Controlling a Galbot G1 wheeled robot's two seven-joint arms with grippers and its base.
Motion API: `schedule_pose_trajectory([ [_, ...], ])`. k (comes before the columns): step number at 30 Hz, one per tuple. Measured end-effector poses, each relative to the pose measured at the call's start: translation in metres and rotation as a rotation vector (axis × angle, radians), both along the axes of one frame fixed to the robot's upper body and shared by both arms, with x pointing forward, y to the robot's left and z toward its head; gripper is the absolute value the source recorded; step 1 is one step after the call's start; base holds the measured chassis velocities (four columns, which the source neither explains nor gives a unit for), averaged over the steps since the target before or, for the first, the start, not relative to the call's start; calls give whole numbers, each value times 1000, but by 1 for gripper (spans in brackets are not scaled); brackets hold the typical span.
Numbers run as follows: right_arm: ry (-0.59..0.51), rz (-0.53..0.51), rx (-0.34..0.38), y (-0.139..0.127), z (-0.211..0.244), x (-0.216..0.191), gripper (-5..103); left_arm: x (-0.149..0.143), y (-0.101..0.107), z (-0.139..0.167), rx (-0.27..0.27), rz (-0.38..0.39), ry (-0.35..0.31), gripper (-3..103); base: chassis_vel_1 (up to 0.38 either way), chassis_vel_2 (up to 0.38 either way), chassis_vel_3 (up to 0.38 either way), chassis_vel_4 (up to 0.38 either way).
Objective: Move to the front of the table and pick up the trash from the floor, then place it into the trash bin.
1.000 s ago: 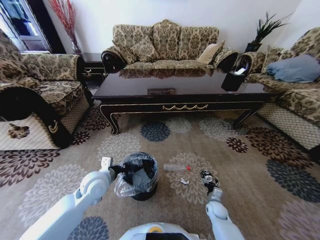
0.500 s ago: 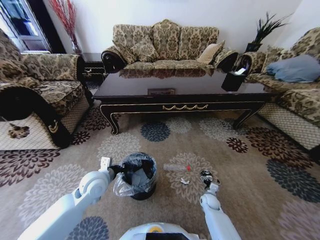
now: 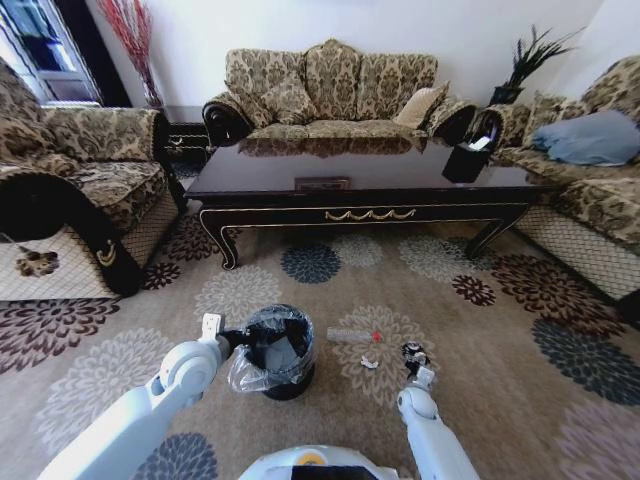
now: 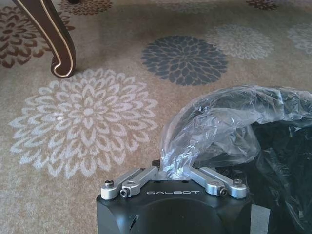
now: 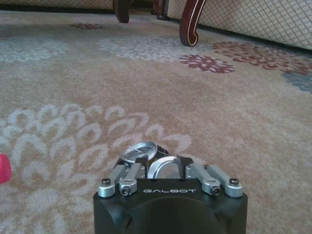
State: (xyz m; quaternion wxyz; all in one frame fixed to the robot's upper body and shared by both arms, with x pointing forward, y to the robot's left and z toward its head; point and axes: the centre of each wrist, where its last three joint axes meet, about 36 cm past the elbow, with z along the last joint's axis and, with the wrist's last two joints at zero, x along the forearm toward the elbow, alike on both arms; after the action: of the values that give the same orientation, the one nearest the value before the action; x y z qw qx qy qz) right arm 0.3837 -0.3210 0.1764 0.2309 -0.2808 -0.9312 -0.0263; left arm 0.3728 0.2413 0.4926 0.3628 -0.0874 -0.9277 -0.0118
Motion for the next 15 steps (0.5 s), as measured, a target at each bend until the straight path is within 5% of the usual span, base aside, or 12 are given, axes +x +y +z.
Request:
schedule_pose_trajectory([
  [1, -2, 0, -3, -2, 1, 1, 25, 0, -1, -1, -1, -1, 2, 3, 0, 0, 0, 0],
  [3, -3, 0, -4, -3, 1, 1, 25, -1, -1, -1, -1, -1, 3, 3, 0, 0, 0, 0],
  [9, -11, 15, -21, -5, 2, -3, 1, -1, 0, 0, 3, -2, 3, 3, 0, 0, 0, 0],
  [15, -46, 20, -61, 3, 16, -6, 16, -4, 0, -2, 4, -2, 10, 3, 0, 0, 0, 0],
])
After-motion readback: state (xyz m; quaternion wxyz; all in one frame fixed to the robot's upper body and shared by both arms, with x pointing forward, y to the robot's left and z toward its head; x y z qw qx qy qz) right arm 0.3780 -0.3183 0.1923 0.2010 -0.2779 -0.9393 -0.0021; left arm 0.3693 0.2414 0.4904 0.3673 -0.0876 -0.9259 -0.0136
